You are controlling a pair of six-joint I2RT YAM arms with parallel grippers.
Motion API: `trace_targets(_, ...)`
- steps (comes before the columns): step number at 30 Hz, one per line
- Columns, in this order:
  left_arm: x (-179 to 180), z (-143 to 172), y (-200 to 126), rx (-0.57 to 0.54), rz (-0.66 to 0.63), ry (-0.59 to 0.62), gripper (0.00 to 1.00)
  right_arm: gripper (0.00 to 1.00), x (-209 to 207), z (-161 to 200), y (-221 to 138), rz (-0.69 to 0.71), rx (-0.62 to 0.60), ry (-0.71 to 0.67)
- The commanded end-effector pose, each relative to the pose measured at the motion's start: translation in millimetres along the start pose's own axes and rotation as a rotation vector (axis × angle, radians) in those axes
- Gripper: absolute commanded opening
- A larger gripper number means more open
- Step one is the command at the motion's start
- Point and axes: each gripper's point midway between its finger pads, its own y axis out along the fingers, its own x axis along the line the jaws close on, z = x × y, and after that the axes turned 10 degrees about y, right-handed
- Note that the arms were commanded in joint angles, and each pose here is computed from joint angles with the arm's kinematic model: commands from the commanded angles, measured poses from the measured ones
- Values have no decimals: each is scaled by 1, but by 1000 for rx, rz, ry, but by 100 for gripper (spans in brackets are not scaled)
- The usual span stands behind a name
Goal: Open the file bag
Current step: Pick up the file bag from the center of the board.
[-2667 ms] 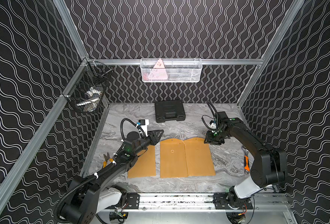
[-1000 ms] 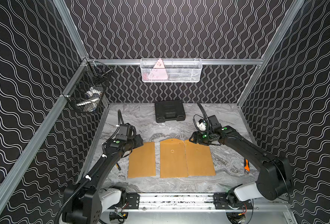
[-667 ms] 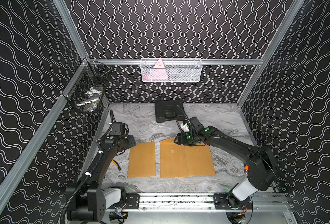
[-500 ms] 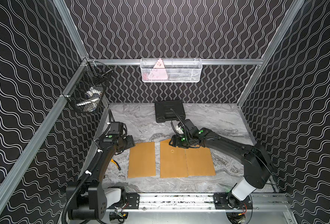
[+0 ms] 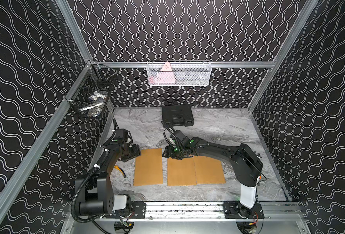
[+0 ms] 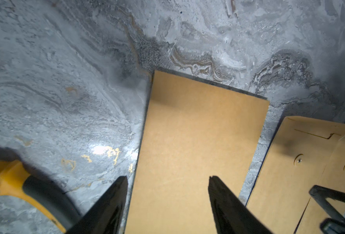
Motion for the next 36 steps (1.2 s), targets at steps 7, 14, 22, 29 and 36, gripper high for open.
trace_targets(7, 8, 6, 18, 62, -4, -54, 68, 65, 12, 4, 35, -38, 47, 25)
trace_targets(14, 13, 13, 28, 104, -18, -88, 68, 65, 13, 8, 48, -44, 74, 28)
trace_targets(22, 15, 18, 40, 151, -12, -102, 68, 65, 9, 12, 58, -47, 99, 43)
trace_targets(29, 15, 22, 49, 182, -4, -110, 68, 65, 11, 14, 64, -60, 113, 49)
trace_targets(36, 16, 27, 55, 217, -3, -117, 67, 65, 11, 17, 71, -79, 130, 61)
